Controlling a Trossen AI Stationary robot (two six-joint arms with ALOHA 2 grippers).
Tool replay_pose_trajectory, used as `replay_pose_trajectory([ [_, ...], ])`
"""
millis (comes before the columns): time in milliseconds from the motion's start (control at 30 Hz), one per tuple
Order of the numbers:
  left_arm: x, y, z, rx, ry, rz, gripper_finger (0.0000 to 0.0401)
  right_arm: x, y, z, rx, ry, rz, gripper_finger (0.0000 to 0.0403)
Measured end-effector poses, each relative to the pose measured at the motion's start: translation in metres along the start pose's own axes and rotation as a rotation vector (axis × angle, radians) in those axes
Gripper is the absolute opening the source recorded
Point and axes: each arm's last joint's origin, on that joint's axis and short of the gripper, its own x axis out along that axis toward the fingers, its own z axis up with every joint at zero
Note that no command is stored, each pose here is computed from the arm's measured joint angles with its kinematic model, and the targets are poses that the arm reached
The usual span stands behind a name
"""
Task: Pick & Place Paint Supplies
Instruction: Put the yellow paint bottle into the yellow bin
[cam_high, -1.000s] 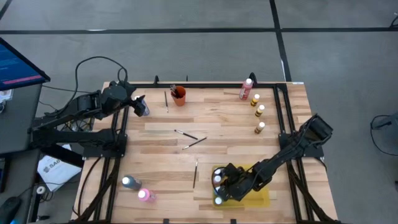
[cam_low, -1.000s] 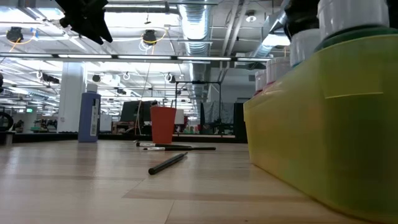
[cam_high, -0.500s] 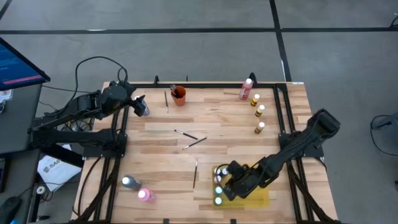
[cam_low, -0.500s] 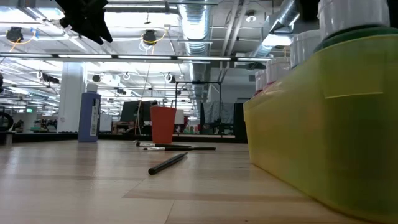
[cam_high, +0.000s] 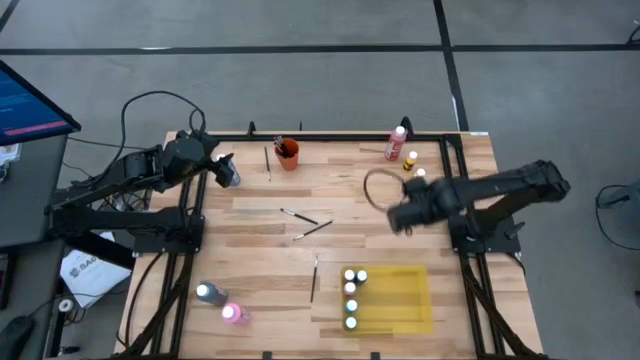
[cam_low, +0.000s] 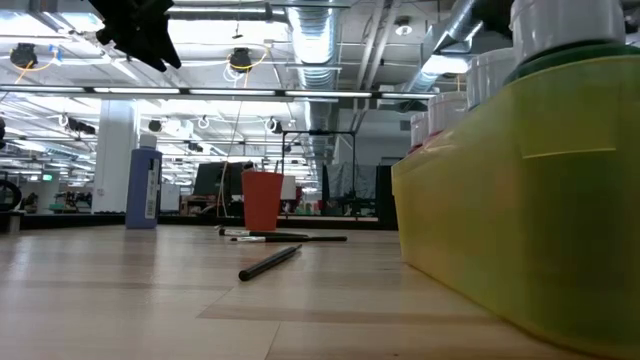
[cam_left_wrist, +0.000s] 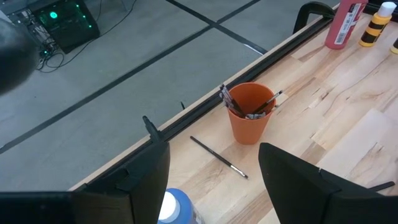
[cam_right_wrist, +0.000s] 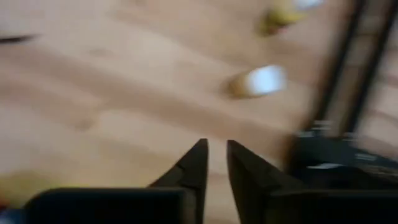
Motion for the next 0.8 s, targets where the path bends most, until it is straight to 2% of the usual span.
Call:
replay_pose_trajectory([
  [67, 0.000, 0.000, 0.000, 0.000, 0.000, 0.000, 0.0237, 0.007, -0.008, 0.018, 0.029, 0.023, -0.063, 0.0084],
  [200, 0.000, 0.000, 0.000, 0.001, 0.000, 0.000, 0.0237, 0.020, -0.018, 0.048, 0.059, 0.045, -0.080, 0.0150],
  [367, 0.000, 0.000, 0.000, 0.034, 0.002, 0.000, 0.0237, 0.037, -0.029, 0.065, 0.072, 0.122, -0.133, 0.0204],
  [500, 0.000, 0.000, -0.001, 0.037, 0.004, 0.001, 0.0237, 0.054, -0.035, 0.065, 0.081, 0.163, -0.123, 0.0211],
  [700, 0.000, 0.000, -0.001, 0.063, 0.007, 0.001, 0.0237, 0.088, -0.036, 0.058, 0.072, 0.198, -0.067, 0.0197],
  [800, 0.000, 0.000, -0.001, 0.065, 0.007, 0.000, 0.0237, 0.103, -0.040, 0.053, 0.075, 0.234, -0.086, 0.0193],
])
